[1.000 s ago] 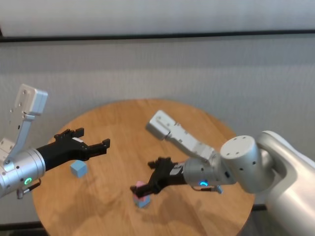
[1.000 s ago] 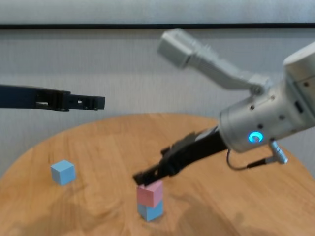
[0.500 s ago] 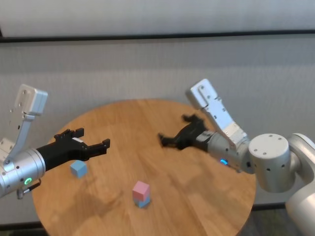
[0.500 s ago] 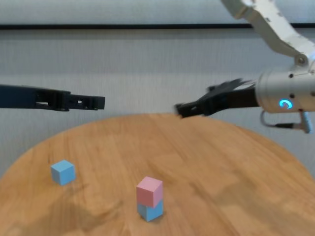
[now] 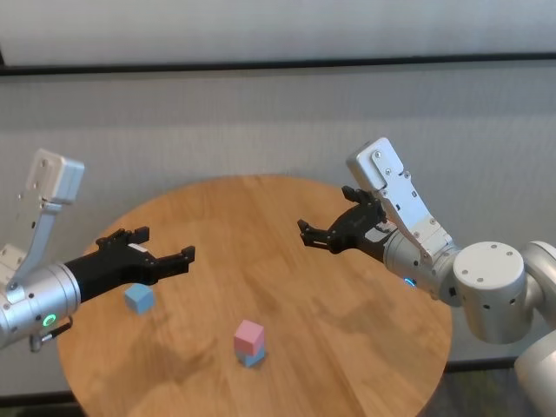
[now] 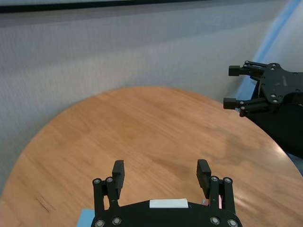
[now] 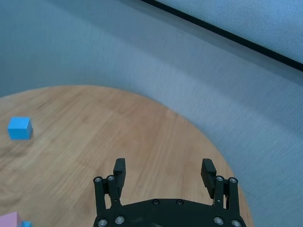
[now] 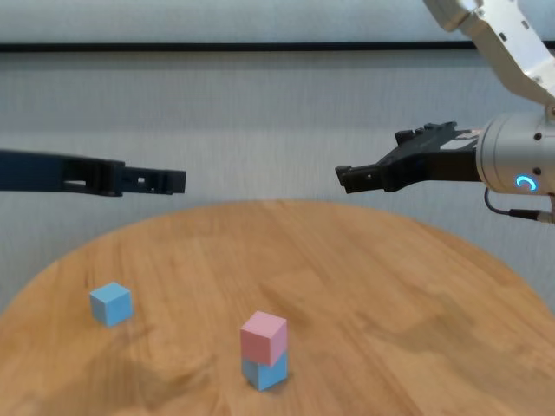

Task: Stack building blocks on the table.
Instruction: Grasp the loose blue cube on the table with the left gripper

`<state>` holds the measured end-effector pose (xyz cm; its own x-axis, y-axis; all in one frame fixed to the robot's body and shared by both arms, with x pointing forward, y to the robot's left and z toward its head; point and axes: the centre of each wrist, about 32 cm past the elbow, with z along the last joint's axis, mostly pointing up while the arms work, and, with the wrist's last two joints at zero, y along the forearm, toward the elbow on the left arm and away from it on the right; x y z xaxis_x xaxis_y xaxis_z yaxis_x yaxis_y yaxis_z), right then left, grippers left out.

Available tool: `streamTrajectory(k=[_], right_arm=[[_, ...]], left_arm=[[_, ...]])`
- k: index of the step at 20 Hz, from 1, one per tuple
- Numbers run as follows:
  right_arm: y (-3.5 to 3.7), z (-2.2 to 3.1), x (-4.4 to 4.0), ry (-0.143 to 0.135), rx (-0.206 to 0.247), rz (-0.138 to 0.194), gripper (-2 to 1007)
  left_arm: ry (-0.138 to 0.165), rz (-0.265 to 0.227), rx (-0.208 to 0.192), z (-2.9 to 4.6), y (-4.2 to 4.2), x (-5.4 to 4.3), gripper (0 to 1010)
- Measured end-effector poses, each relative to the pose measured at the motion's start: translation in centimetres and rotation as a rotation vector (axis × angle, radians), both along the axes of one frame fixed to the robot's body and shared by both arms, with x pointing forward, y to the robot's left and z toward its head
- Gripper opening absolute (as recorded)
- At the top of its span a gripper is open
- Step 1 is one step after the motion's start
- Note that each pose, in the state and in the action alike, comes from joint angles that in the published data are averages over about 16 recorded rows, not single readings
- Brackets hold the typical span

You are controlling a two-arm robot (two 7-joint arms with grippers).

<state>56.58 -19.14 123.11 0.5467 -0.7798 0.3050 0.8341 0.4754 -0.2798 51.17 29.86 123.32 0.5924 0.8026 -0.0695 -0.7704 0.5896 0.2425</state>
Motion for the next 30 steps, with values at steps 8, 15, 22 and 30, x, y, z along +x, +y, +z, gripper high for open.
streamTrajectory(k=[8,15,22,30], right_arm=[[0.0,-0.08,0.01,0.002,-0.003,-0.003,1005],[0.11,-0.05,0.01,0.007,-0.006,-0.003,1004],[0.17,-0.03,0.01,0.009,-0.007,-0.003,1004],[0.2,0.0,0.01,0.009,-0.008,-0.003,1005]], left_arm=[[-0.032,-0.028,-0.027,-1.3,1.76,-0.52,1003],[-0.017,-0.069,-0.008,-2.6,3.29,-0.51,1003],[0.044,-0.088,0.055,-3.58,3.62,0.72,1003],[0.041,-0.106,0.134,-4.51,3.38,2.96,1003]])
